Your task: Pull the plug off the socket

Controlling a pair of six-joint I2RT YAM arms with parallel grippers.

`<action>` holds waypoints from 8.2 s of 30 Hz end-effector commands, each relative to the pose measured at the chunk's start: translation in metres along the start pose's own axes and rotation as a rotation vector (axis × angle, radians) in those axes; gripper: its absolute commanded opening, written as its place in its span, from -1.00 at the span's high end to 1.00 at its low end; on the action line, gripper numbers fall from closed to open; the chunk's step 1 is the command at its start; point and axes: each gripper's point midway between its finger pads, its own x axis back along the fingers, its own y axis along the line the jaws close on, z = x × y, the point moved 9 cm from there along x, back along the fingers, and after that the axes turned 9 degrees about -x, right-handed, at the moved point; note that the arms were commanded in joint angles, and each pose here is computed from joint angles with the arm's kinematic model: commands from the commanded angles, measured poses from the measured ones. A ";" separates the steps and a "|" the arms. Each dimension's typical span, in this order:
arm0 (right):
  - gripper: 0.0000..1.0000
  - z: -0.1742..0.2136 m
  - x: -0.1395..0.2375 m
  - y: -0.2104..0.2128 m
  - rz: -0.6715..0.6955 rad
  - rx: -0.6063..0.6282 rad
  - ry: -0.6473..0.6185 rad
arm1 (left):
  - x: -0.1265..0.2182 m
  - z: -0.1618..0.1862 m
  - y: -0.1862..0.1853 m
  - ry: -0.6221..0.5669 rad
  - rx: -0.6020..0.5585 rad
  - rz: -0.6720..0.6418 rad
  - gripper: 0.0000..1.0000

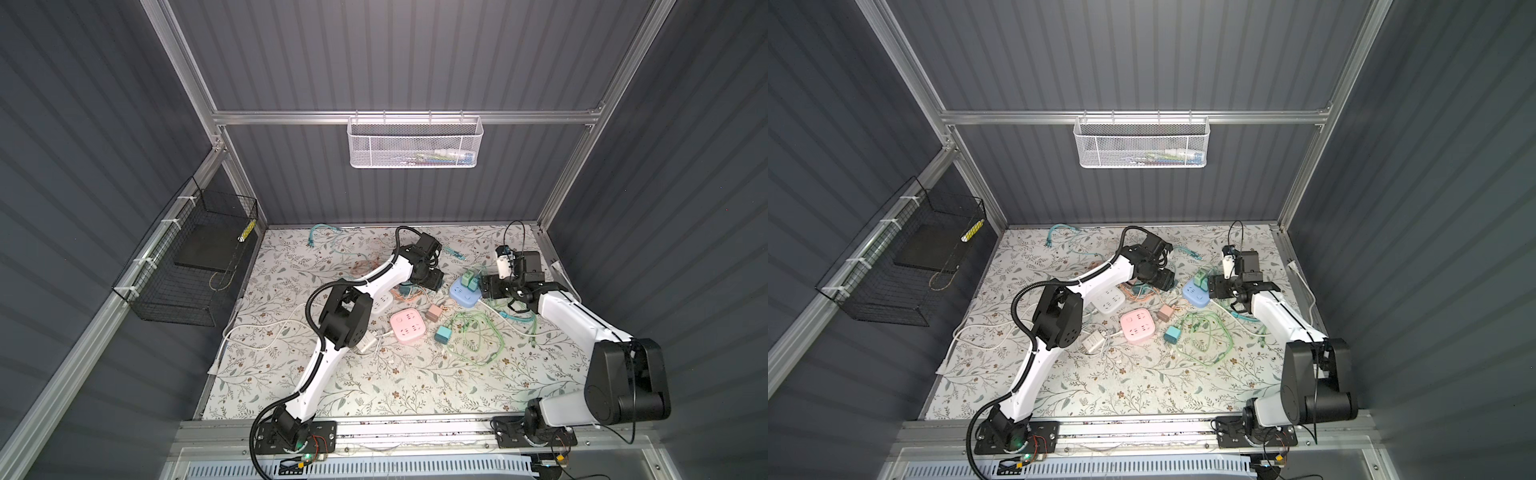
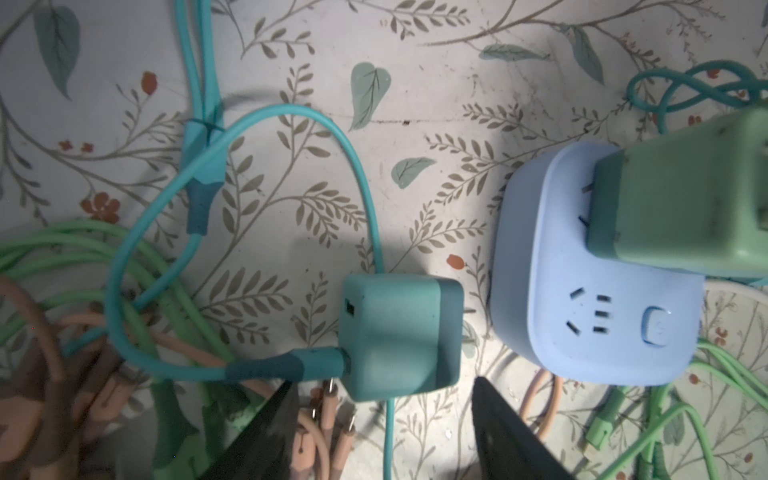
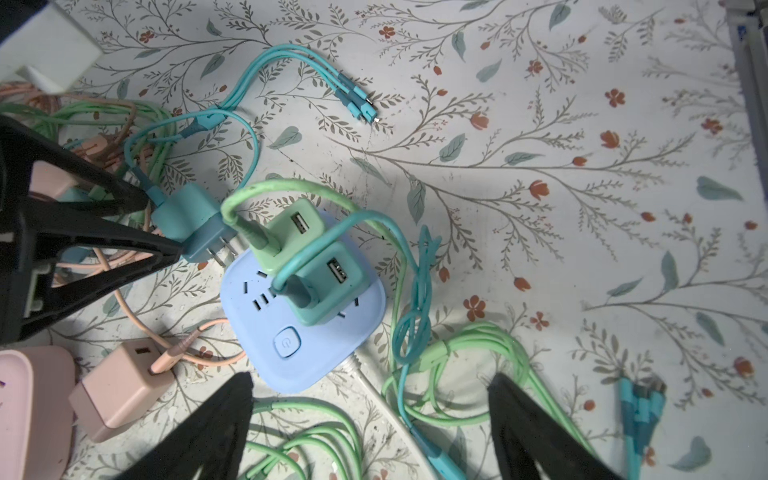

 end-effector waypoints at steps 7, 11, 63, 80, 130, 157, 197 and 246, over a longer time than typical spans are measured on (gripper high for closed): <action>-0.63 -0.001 -0.016 0.005 -0.104 0.180 0.003 | 0.029 -0.020 -0.023 -0.103 -0.103 -0.030 -0.60; -0.53 0.003 -0.025 0.004 -0.117 0.196 0.038 | 0.027 -0.022 -0.028 -0.113 -0.113 -0.030 -0.63; -0.14 -0.004 -0.067 0.012 -0.221 0.371 0.220 | 0.000 -0.019 -0.028 -0.101 -0.076 0.088 -0.70; 0.28 -0.002 -0.071 0.015 -0.186 0.386 0.239 | -0.006 -0.017 -0.027 -0.085 -0.052 0.094 -0.68; 0.54 -0.008 -0.051 0.031 -0.205 0.342 0.059 | -0.068 0.026 -0.046 0.178 -0.135 -0.072 -0.44; 0.54 -0.006 -0.035 0.031 -0.152 0.270 0.101 | -0.072 0.023 -0.047 0.157 -0.063 -0.009 -0.44; 0.44 0.025 0.015 -0.042 0.000 -0.303 -0.020 | -0.002 -0.014 -0.059 -0.159 -0.033 0.094 -0.89; -0.58 0.039 -0.012 -0.089 -0.019 -0.601 0.167 | 0.002 -0.004 -0.055 -0.203 -0.030 0.076 -0.92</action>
